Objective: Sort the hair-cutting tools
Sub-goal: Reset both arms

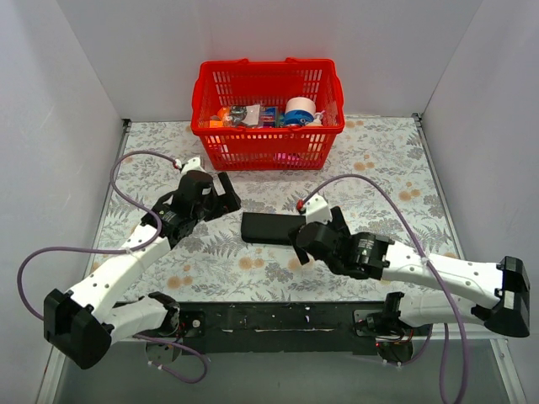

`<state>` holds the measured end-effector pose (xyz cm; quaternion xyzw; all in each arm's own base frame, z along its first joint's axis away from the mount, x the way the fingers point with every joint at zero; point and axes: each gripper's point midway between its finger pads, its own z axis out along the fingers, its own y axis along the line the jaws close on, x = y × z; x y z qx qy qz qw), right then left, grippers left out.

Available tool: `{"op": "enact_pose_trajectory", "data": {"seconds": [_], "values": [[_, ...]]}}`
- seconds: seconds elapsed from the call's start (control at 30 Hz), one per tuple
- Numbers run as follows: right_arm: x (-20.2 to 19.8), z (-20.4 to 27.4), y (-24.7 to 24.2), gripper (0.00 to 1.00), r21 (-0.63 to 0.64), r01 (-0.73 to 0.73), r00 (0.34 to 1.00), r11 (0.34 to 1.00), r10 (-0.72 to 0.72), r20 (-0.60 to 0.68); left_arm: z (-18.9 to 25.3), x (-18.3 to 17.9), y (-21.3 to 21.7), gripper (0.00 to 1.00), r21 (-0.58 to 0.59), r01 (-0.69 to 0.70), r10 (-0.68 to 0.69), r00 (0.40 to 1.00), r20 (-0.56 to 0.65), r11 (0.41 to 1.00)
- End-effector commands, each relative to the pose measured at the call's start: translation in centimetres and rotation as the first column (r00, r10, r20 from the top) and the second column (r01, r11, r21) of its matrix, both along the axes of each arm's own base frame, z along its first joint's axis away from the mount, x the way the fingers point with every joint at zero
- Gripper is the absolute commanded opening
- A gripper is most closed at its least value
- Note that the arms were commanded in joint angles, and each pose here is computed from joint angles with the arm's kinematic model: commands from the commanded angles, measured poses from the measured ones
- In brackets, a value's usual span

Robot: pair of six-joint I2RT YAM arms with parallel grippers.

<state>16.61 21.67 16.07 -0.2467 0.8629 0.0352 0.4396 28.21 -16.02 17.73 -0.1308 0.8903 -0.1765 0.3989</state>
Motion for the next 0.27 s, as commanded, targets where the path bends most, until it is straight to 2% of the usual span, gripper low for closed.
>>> {"op": "enact_pose_trajectory", "data": {"seconds": [0.0, 0.03, 0.1, 0.17, 0.23], "values": [[4.0, 2.6, 0.3, 0.98, 0.047, 0.079, 0.996, 0.996, -0.081, 0.043, 3.6, 1.0, -0.2, 0.98, -0.005, 0.029, -0.029, 0.994, 0.107, 1.0], [5.0, 2.5, -0.3, 0.98, 0.05, 0.108, 0.993, 0.993, -0.11, 0.035, 4.3, 1.0, -0.3, 0.98, -0.014, 0.033, -0.031, 0.992, 0.126, 0.999], [5.0, 1.9, 0.7, 0.98, 0.096, 0.033, 0.999, 0.995, -0.031, -0.022, 5.4, 1.1, -0.3, 0.98, -0.024, 0.033, -0.029, 0.988, 0.149, 0.999], [5.9, 2.2, 0.6, 0.98, 0.177, 0.031, 0.999, 0.984, -0.024, -0.045, 6.1, 1.1, -0.2, 0.98, -0.037, 0.026, -0.02, 0.985, 0.171, 0.999], [7.0, 2.8, -1.0, 0.98, 0.16, 0.112, 0.994, 0.981, -0.114, 0.002, 6.6, 1.4, 0.0, 0.98, -0.04, 0.016, -0.008, 0.98, 0.197, 0.999]]}}
